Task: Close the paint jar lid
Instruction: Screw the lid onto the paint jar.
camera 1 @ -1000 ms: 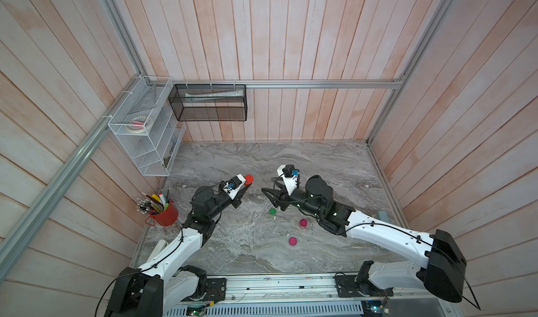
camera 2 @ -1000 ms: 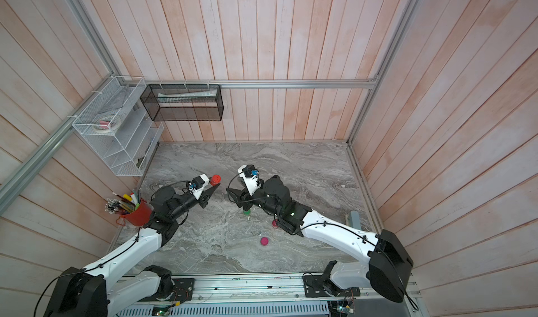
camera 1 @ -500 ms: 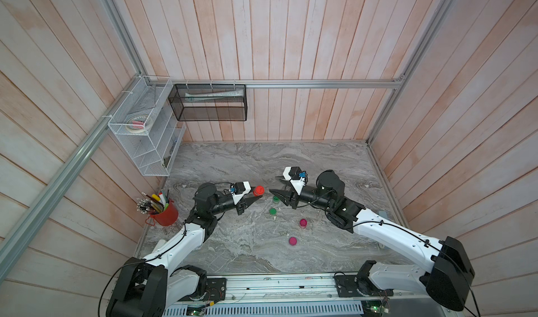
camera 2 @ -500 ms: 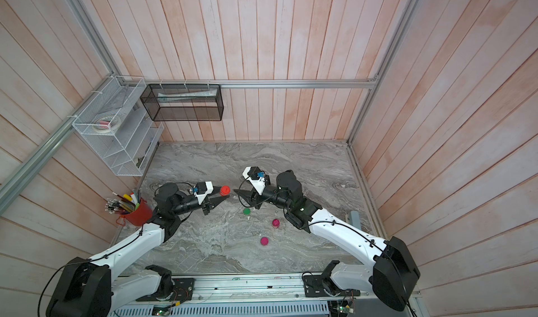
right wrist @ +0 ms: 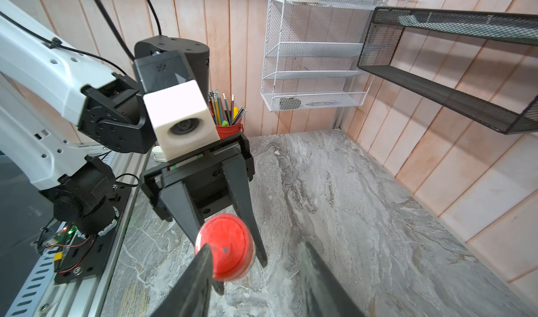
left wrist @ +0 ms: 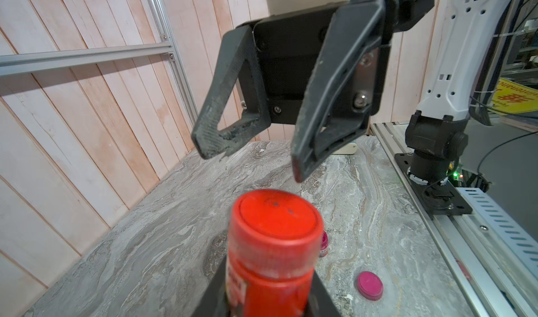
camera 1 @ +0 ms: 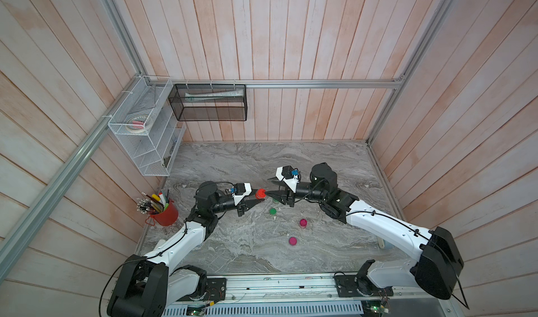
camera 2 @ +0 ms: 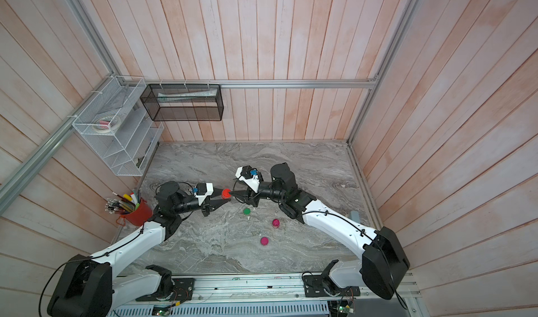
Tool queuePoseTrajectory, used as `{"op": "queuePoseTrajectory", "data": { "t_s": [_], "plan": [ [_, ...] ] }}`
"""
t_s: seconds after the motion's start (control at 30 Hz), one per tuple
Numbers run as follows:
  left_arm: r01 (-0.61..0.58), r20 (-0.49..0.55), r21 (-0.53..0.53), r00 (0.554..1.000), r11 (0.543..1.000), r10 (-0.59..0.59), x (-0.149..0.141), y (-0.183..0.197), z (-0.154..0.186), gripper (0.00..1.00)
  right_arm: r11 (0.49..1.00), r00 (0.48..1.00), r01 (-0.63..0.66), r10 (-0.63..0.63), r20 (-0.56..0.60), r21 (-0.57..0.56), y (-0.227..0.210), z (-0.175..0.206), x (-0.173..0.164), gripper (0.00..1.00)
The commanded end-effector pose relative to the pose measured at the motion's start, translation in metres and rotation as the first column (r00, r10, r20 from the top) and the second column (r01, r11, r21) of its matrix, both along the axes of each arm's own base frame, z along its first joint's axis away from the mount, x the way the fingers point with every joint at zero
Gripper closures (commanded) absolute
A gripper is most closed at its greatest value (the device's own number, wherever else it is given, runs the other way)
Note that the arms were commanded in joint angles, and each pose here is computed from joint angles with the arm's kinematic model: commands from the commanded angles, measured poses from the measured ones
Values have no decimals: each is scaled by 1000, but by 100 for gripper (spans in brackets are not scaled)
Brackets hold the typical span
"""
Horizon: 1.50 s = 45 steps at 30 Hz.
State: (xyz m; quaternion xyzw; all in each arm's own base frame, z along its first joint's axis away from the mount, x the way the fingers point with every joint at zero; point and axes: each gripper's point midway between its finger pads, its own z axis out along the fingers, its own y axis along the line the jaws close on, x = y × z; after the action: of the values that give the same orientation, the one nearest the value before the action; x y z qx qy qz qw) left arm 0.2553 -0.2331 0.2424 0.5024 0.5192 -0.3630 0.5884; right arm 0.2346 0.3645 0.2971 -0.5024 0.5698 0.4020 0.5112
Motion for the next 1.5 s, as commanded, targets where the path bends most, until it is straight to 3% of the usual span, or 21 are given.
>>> {"op": "queuePoseTrajectory", "data": {
  "t_s": [0.0,0.5,1.13,1.3,1.47],
  "plan": [
    [18,15,-9,1000,1000,-18,0,-3,10,73,998,998,-67,67,5,3,7,7,-10,51],
    [7,17,-7,1000,1000,-6,2,-2,9,73,998,998,-59,59,14,-31,23,-3,-12,54],
    [-7,23,-5,1000,1000,7,4,-2,10,73,997,999,-32,31,-11,-68,31,-15,-8,69],
    [-48,33,-1,998,999,48,9,1,10,73,997,999,17,-20,-32,-79,36,-19,0,74],
    [-188,96,-6,978,982,188,25,12,15,73,989,990,112,-119,-77,-94,41,-28,14,75]
  ]
}}
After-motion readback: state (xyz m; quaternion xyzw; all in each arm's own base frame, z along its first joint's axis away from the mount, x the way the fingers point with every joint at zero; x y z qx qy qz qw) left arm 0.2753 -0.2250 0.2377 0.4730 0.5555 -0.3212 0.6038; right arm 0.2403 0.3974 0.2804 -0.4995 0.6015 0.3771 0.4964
